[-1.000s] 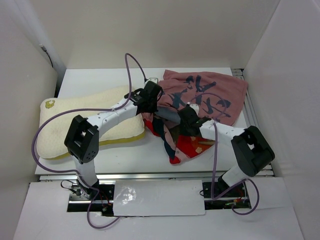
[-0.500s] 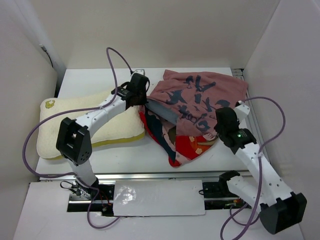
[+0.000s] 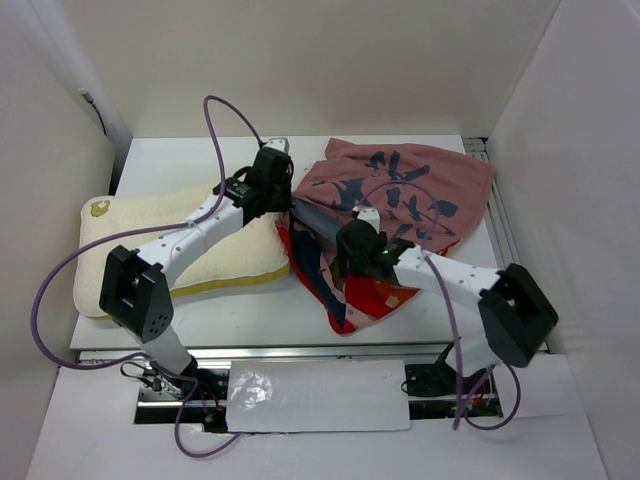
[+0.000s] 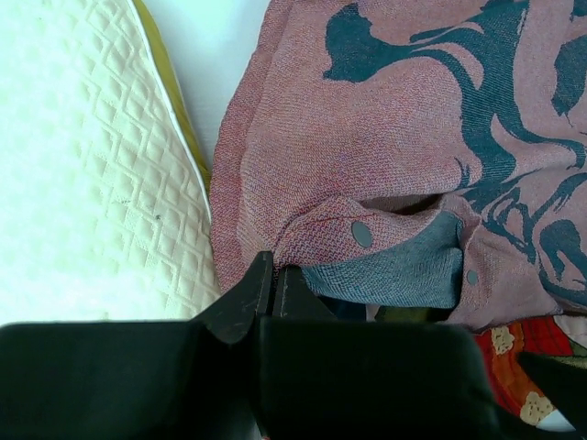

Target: Put the pillow into the pillowcase

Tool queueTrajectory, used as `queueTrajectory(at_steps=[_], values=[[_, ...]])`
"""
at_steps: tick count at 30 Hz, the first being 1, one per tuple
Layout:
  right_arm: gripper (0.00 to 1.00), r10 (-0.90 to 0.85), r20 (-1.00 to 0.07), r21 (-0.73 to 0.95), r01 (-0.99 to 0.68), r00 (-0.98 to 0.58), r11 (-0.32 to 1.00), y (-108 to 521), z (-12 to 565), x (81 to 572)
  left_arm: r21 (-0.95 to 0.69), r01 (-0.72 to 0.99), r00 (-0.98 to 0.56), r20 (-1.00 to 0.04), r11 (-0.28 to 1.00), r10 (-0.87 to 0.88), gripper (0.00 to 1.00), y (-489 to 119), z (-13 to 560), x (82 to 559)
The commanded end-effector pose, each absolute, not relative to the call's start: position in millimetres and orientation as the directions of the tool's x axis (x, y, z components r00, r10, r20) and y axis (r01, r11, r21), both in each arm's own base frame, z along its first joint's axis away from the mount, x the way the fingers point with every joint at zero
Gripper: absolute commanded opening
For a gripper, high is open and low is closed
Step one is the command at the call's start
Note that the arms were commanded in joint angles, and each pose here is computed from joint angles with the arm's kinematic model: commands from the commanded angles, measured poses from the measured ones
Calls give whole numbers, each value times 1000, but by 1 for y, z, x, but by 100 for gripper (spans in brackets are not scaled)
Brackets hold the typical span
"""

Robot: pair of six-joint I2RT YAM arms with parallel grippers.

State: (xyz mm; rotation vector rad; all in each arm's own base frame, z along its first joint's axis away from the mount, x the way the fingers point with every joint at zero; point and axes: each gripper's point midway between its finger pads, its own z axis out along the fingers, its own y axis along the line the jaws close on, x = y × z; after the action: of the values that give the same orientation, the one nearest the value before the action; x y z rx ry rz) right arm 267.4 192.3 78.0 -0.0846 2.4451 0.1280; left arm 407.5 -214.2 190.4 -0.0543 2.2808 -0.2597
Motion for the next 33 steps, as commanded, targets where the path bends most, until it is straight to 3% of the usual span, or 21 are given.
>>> queueTrajectory(at_steps=[1,7,9,10,11,12,15,19,21,27,29,33], values=[[77,76,-696,94,15,-714,995,211,80,303,-215,72,-601,-789,974,-130,0,-214,220,407],[78,122,-656,92,82,-744,992,218,41,313,-200,78,-590,-799,977,-116,0,-210,224,405],[73,164,-660,96,135,-733,986,216,41,316,-200,78,-590,-799,977,-116,0,-210,224,405],[65,155,-668,19,192,-728,981,195,38,311,-196,76,-596,-795,978,-112,0,-209,222,404],[41,170,-681,0,232,-712,973,185,45,309,-191,70,-593,-797,979,-113,0,-208,222,404],[31,212,-704,21,279,-678,960,176,60,307,-191,59,-592,-797,980,-119,0,-203,222,407],[17,215,-726,-73,384,-653,920,123,75,282,-181,49,-599,-792,982,-116,0,-199,217,419],[0,337,-778,-21,559,-530,829,56,124,249,-170,11,-584,-801,985,-131,0,-190,222,444],[0,342,-801,-60,634,-491,771,15,141,234,-166,-18,-573,-806,986,-146,0,-177,224,457],[3,435,-854,106,723,-286,683,-38,209,224,-184,-78,-587,-786,980,-194,0,-149,218,494],[8,425,-864,106,725,-272,680,-45,219,224,-179,-95,-593,-780,979,-200,0,-146,214,508],[8,402,-883,78,768,-244,636,-62,237,222,-165,-128,-613,-762,978,-209,0,-136,203,527]])
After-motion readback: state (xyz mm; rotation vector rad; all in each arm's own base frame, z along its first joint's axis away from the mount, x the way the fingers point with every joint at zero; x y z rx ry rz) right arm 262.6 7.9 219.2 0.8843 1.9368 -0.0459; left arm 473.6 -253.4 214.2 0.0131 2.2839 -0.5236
